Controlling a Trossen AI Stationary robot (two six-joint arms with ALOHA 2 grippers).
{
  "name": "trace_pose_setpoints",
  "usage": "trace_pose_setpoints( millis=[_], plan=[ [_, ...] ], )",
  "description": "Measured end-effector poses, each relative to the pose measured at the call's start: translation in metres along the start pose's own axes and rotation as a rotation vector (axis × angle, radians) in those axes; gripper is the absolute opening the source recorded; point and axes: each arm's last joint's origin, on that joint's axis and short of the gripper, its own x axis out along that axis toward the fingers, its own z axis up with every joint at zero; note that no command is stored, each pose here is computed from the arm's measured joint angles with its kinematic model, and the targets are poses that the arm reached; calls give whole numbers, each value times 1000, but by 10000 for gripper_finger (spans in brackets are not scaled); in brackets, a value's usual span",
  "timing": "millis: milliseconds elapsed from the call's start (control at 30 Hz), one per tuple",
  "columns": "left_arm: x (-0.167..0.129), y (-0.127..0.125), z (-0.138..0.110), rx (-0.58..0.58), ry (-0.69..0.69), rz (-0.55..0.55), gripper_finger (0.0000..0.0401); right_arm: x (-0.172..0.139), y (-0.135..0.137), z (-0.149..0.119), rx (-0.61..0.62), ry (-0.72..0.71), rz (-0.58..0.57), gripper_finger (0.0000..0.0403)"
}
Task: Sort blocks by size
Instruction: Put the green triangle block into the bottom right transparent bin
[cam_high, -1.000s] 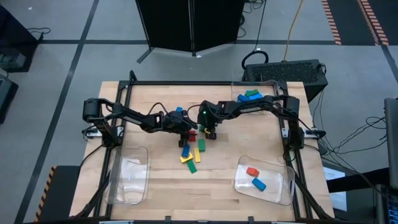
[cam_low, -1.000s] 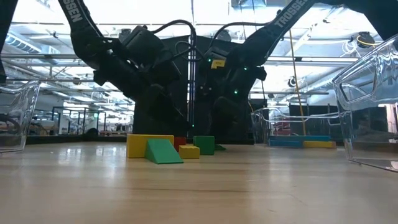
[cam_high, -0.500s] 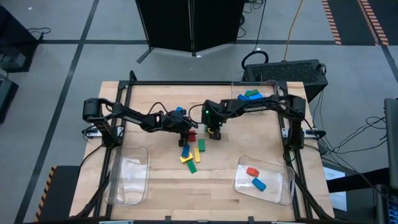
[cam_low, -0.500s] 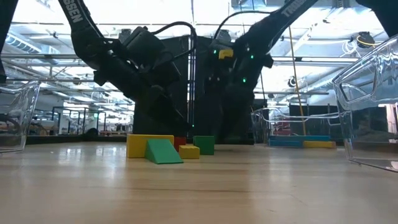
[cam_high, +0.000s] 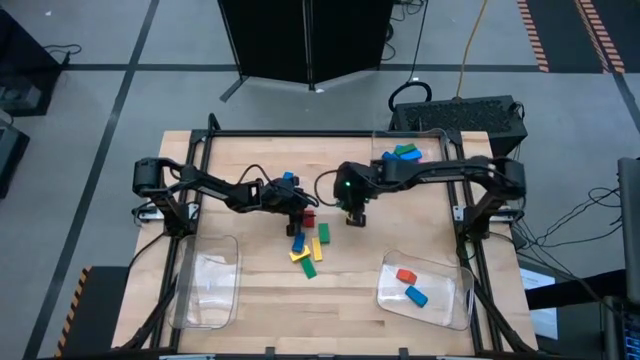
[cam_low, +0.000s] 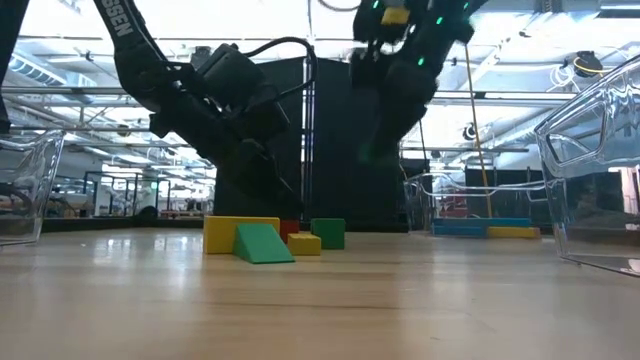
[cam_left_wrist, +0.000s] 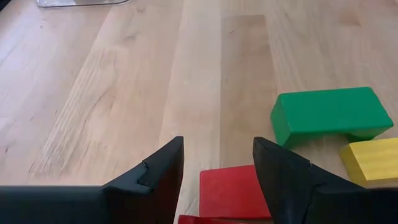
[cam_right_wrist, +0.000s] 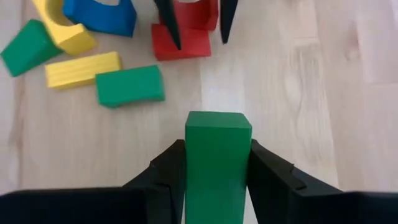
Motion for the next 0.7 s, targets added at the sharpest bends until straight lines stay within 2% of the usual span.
trace_pose_setpoints(
  millis=[233,433,700],
  plan=[
    [0,0,0,-1,4,-1,194,-40,38,-7,0,-21,-65,121],
    [0,0,-1,-20,5,-1,194,-65,70,-18,-3,-38,-71,121],
    [0,0,0,-25,2,0,194,-86,100,-42,24,49,-91,121]
  ],
)
